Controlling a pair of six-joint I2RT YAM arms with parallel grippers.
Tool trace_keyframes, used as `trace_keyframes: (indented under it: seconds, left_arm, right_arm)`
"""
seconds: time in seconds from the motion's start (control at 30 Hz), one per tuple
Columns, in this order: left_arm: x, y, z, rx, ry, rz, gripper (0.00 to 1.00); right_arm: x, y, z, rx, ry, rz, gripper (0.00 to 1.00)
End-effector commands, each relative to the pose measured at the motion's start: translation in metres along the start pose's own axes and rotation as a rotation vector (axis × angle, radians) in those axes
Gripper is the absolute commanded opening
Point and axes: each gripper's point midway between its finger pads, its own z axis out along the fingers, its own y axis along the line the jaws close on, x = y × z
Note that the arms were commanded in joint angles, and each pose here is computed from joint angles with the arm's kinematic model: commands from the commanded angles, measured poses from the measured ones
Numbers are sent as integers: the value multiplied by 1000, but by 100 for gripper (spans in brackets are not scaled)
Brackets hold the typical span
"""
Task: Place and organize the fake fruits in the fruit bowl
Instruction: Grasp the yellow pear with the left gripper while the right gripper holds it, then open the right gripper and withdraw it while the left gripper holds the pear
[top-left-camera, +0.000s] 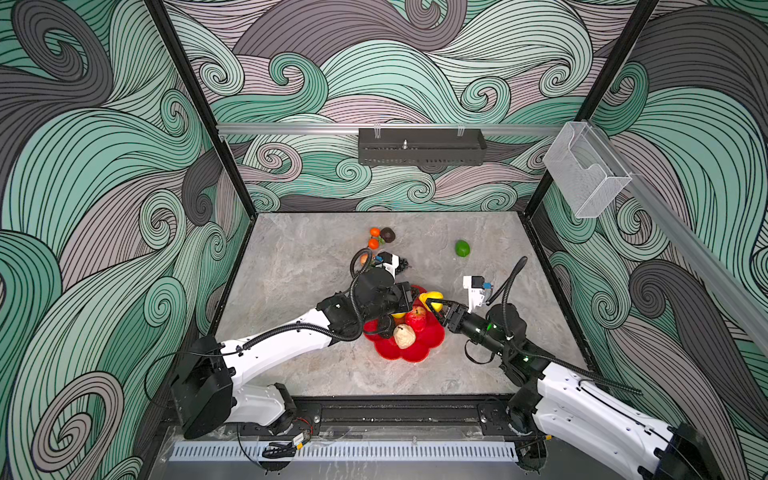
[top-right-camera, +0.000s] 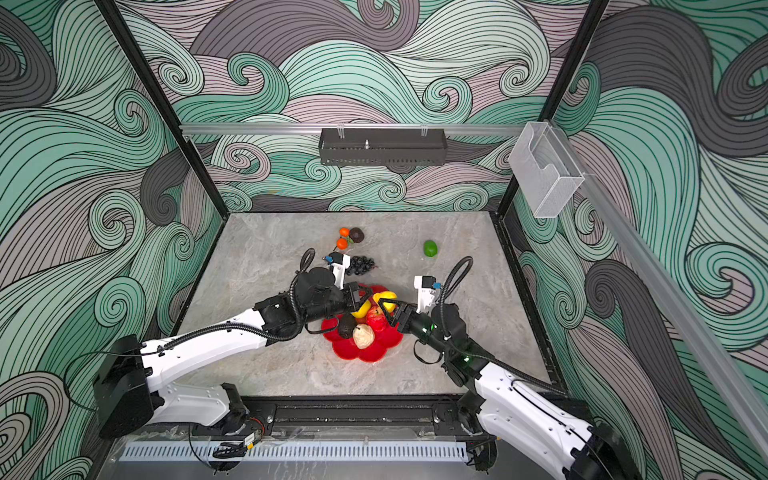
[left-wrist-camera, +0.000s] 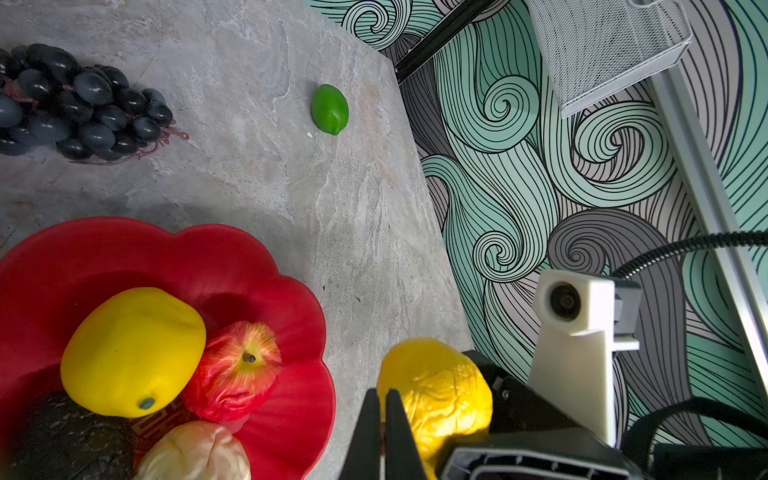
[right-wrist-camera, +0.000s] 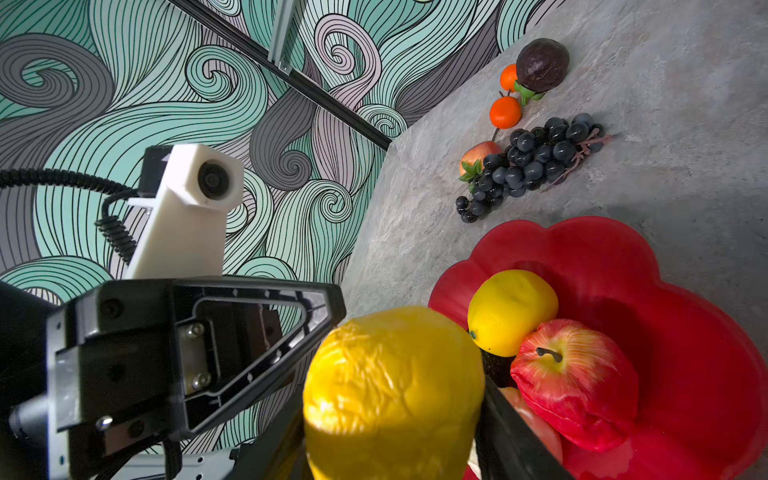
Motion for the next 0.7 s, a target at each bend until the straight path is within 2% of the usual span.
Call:
trace_keyframes:
  seconds: [0.0, 0.2, 0.3, 0.47, 0.67]
  left_arm:
    - [-7, -13, -2, 17, -5, 14, 1]
    - [-12, -8, -8, -34, -23, 60, 0]
    - [-17, -4, -14, -70, -39, 107, 0]
    - [-28, 11, -29, -187, -69, 241, 0]
    - [-40, 46, -55, -410, -73, 449, 0]
  right_arm:
    - [-2, 2, 0, 6, -3, -8, 62]
    - [0, -1, 0, 27, 12, -15, 70]
    - [2, -2, -1, 38, 22, -27, 78]
    - [3, -7, -11, 76, 34, -98, 92]
    - [8, -25, -32, 179, 50, -238, 97]
